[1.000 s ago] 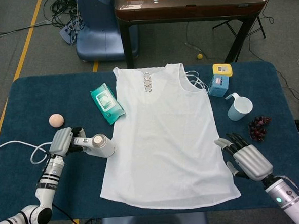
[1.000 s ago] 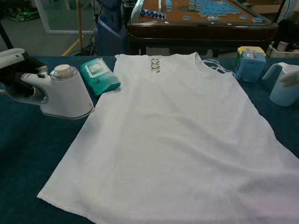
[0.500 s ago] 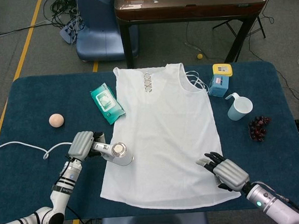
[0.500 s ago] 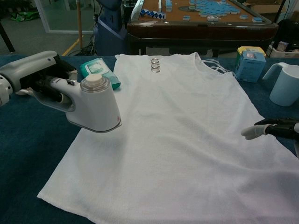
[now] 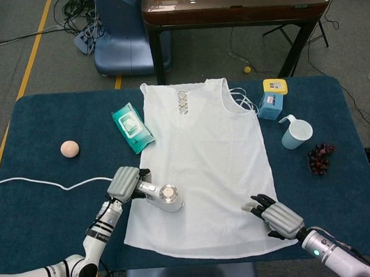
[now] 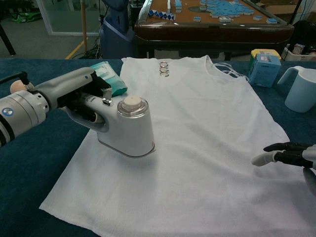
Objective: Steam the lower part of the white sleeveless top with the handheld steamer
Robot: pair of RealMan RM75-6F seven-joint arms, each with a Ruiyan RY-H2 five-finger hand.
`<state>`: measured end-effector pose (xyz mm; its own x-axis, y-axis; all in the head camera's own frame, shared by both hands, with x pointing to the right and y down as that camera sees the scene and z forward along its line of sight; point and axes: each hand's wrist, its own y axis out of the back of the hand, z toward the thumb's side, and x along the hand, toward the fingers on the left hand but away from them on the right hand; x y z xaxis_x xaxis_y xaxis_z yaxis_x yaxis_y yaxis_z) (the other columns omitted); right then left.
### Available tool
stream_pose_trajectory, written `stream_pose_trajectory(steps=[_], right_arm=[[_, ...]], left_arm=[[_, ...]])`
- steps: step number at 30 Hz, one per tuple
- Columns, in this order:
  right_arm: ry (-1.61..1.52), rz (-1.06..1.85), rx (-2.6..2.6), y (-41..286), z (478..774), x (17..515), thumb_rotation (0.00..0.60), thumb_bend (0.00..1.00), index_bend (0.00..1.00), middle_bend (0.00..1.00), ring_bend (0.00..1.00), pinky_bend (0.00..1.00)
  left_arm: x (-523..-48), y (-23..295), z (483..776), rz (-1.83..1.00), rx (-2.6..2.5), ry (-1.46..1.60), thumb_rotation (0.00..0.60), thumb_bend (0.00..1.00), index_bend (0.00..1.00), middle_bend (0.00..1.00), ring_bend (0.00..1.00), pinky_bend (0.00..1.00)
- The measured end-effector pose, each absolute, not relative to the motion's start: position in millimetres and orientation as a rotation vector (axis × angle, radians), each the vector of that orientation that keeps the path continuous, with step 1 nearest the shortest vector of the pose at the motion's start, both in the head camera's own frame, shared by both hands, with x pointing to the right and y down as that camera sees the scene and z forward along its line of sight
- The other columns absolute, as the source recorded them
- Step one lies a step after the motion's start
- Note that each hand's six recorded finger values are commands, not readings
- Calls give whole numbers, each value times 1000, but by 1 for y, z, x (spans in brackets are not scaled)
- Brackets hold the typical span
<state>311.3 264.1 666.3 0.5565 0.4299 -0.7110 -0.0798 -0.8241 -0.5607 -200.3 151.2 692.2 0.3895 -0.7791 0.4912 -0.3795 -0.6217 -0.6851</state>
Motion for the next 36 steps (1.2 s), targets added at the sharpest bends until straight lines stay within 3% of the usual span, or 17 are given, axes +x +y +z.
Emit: stream_pose_trajectory(steps=[17, 28, 36], right_arm=[[-267, 1265, -2296, 268, 686, 311, 600, 1000, 141, 188, 41, 35], [-275, 1266, -2310, 270, 689, 311, 600, 1000, 142, 193, 48, 36], [-306, 1258, -2332, 270, 690, 310, 600, 1000, 133, 193, 86, 158]], left_arm=[[-174, 148, 702, -1142, -2208, 974, 600, 232, 883, 777, 644, 631], [-147, 166, 710, -1108, -2243, 877, 600, 232, 883, 777, 644, 631], [-128, 170, 716, -1089, -2262, 855, 600, 232, 883, 776, 644, 631]])
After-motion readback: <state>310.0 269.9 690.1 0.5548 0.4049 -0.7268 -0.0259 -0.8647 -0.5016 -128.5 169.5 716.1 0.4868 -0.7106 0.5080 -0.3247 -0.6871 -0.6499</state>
